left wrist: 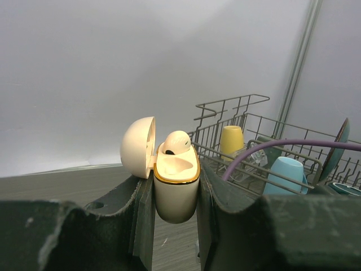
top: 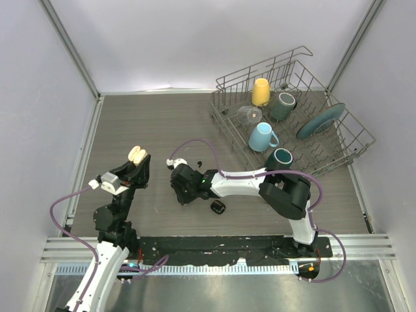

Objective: Insert the wireless bluetooth earbuds into the charging case
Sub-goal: Pick up the earbud from the center of the board.

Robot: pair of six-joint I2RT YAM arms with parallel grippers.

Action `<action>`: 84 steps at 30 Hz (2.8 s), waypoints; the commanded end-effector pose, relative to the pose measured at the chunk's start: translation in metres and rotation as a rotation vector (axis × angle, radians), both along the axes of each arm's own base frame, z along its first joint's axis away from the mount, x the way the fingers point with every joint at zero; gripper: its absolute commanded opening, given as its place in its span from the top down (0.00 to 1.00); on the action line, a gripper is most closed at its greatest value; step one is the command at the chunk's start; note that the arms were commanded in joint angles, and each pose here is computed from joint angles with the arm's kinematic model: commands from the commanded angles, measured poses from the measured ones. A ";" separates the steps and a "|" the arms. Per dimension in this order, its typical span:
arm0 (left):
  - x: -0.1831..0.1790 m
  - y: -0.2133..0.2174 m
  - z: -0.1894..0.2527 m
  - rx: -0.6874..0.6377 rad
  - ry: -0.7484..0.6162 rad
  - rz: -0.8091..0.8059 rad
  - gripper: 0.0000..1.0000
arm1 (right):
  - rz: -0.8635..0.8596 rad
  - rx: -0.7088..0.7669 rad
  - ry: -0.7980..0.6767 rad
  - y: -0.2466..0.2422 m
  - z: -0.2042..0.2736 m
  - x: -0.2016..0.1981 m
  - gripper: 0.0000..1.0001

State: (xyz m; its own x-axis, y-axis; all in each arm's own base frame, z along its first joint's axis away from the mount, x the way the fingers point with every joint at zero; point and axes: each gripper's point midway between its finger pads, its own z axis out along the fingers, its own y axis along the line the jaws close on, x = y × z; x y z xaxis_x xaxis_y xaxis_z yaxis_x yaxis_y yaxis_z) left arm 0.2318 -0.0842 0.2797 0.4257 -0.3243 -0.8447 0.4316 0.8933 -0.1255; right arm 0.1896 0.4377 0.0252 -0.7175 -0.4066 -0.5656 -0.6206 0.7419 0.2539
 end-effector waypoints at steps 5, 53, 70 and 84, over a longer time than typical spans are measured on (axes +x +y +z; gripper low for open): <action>0.000 0.006 -0.003 -0.009 -0.017 0.030 1.00 | -0.067 -0.013 -0.058 -0.003 0.008 0.012 0.74; 0.005 0.005 -0.013 -0.014 0.010 0.025 1.00 | -0.255 -0.179 -0.083 -0.054 -0.014 0.030 0.70; 0.005 0.005 -0.013 -0.015 0.011 0.024 1.00 | -0.295 -0.215 -0.098 -0.064 -0.014 0.033 0.60; 0.005 0.005 -0.013 -0.018 0.010 0.022 1.00 | -0.298 -0.197 -0.076 -0.059 -0.015 0.031 0.75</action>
State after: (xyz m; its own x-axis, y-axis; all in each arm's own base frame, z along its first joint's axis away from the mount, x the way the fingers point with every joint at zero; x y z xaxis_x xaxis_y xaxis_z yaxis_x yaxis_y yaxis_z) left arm 0.2352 -0.0839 0.2782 0.4181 -0.3280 -0.8471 0.4275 0.8939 -0.1351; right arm 0.2224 0.3859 0.0213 -0.7594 -0.2856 -0.5846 -0.4018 0.9126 0.0760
